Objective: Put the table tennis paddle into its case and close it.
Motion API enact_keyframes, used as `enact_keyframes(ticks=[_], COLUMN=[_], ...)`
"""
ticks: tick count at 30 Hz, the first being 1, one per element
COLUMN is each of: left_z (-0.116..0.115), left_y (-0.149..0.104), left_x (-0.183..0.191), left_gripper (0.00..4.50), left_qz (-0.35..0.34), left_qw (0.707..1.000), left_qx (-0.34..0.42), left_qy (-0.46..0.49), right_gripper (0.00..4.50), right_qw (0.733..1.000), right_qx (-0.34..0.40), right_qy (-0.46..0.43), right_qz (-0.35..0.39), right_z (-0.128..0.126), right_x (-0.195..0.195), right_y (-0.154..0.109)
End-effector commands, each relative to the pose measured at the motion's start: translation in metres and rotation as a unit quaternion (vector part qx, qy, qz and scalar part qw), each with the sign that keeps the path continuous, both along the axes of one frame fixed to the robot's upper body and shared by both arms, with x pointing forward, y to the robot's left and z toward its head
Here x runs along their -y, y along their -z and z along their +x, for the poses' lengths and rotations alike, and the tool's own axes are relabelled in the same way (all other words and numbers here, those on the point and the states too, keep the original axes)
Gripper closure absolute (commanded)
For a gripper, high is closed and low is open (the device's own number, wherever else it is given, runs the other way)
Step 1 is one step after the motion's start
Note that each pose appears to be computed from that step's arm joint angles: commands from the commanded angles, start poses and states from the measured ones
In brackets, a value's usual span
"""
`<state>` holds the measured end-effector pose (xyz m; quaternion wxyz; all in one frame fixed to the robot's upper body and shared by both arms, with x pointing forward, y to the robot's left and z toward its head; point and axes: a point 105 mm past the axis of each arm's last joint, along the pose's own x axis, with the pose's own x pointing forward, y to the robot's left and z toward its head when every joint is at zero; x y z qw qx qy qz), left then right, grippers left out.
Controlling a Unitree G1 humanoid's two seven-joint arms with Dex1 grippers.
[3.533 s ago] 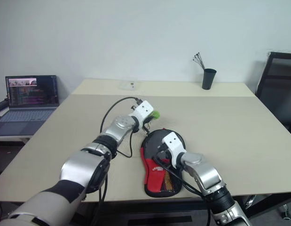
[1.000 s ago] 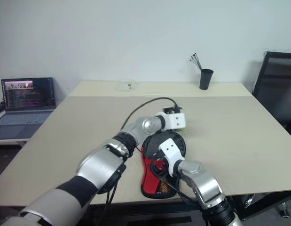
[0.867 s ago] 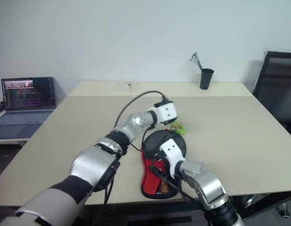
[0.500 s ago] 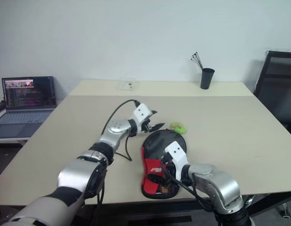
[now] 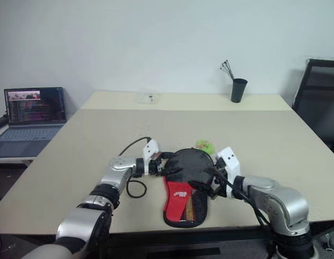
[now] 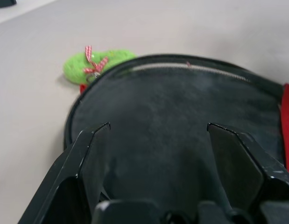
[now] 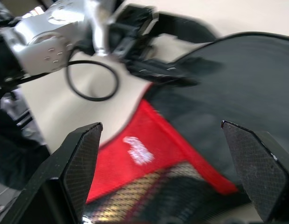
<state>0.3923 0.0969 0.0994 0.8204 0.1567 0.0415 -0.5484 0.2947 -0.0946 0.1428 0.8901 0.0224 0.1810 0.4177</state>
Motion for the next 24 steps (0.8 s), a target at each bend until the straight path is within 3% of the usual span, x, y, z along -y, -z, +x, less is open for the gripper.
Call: enact_keyframes(ticks=[1, 17, 24], left_z=[-0.002, -0.026, -0.024], left_y=[-0.005, 0.019, -0.017], left_x=[-0.002, -0.025, -0.012], left_gripper=[0.9, 0.9, 0.9], left_qz=[0.013, 0.018, -0.011], left_qw=[1.0, 1.0, 1.0], left_qx=[0.021, -0.011, 0.014], left_qy=[0.008, -0.011, 0.006], right_gripper=[0.0, 0.0, 0.0], right_qw=[0.999, 0.999, 0.998], right_qx=[0.032, 0.039, 0.045], right_qy=[0.032, 0.02, 0.049], right_qz=[0.0, 0.003, 0.017], right_z=[0.013, 0.017, 0.054], right_x=[0.005, 0.0, -0.001], right_y=[-0.007, -0.009, -0.023])
